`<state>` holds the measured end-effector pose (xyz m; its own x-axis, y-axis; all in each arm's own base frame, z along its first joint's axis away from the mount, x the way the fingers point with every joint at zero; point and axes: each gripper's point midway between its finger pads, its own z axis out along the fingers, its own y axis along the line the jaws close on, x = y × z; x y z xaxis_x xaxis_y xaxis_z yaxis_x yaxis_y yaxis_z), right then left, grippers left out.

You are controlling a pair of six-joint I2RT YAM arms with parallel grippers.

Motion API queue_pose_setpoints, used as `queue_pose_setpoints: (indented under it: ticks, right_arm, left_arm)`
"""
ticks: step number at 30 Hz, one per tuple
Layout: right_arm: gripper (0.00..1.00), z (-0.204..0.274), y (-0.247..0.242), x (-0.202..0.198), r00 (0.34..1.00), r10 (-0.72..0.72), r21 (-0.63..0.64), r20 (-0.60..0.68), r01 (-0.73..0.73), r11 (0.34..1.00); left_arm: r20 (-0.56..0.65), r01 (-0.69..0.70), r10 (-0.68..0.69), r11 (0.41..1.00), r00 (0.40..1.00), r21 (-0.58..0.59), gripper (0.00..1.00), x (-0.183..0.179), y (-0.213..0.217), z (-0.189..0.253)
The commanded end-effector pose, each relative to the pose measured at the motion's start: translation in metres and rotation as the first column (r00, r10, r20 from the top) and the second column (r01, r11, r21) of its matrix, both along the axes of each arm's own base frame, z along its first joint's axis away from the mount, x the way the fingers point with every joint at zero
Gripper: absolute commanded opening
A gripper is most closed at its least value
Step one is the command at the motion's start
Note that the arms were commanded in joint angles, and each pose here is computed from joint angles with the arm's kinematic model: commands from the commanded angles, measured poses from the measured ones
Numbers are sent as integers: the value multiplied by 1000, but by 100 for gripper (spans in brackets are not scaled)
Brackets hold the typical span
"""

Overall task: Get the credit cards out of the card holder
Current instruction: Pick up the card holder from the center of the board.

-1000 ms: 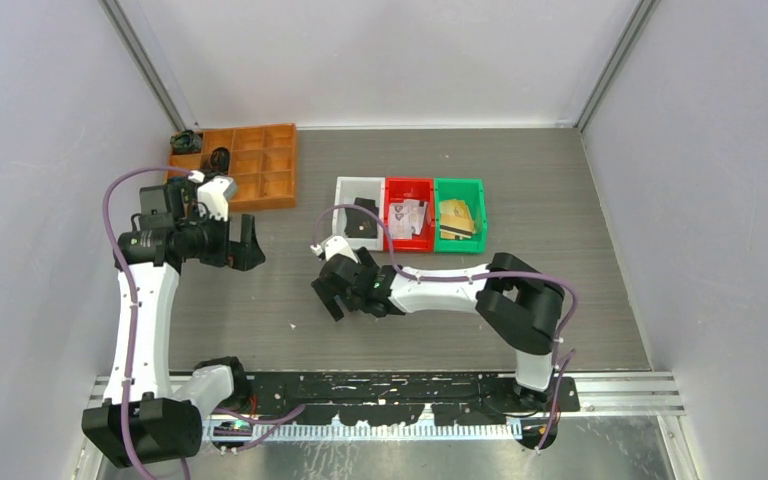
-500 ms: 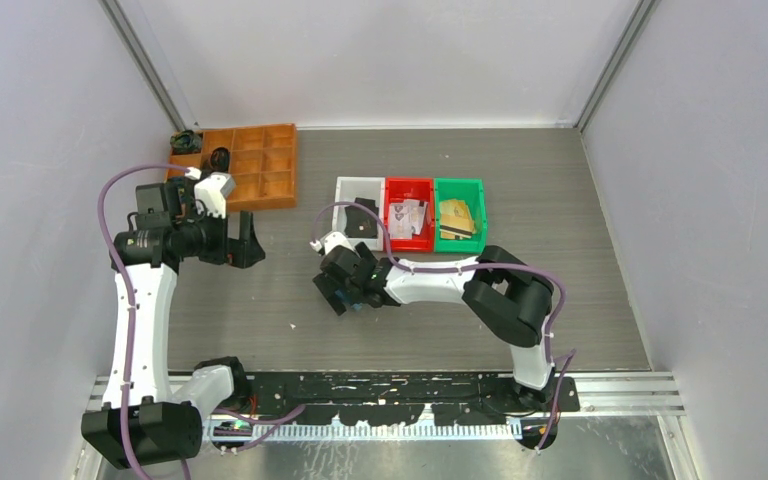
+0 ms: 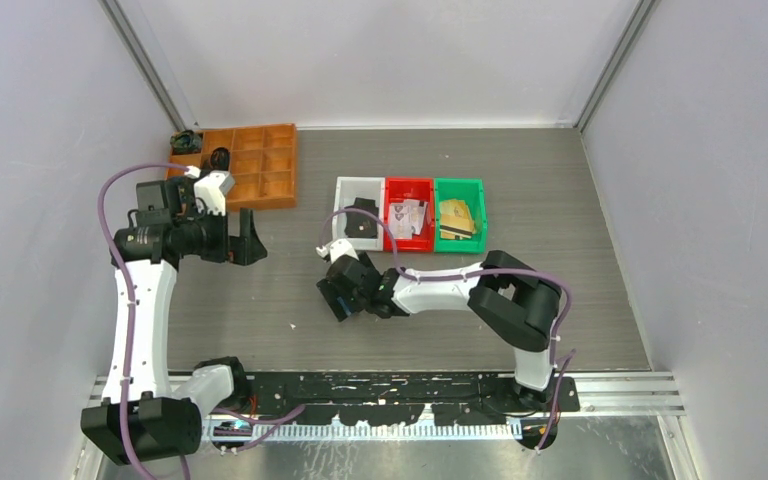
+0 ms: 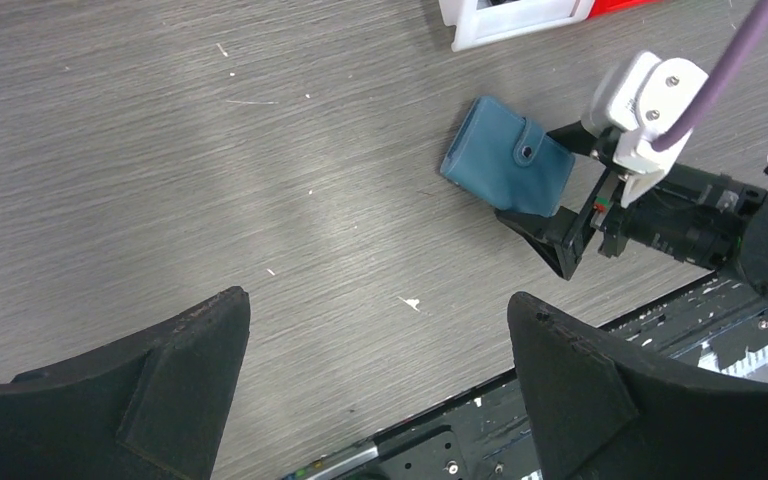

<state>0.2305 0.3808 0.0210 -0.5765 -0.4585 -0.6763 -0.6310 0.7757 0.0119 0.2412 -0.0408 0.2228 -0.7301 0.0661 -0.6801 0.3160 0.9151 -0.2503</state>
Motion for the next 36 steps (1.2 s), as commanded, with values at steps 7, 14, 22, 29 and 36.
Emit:
queue_pose_setpoints:
  ticks: [7, 14, 22, 29, 36]
  right_arm:
    - [76, 47, 0, 3, 990, -82, 87, 116, 72, 994]
    - [72, 112, 13, 4, 980, -121, 268, 161, 75, 961]
    - [71, 207, 23, 3, 967, -178, 514, 180, 62, 856]
    - [71, 275, 35, -4, 964, -177, 646, 197, 8, 763]
    - [71, 296, 54, -10, 972, -134, 677, 195, -35, 735]
  left_arm:
    - [-27, -43, 41, 996, 999, -81, 100, 8, -7, 10]
    - [-91, -94, 78, 976, 993, -195, 100, 5, -20, 2]
    - [-211, -201, 129, 907, 969, -370, 100, 10, -39, 5]
    - [-223, -222, 115, 809, 968, -545, 100, 17, -60, 40]
    - [-198, -209, 106, 750, 975, -627, 97, 17, -69, 61]
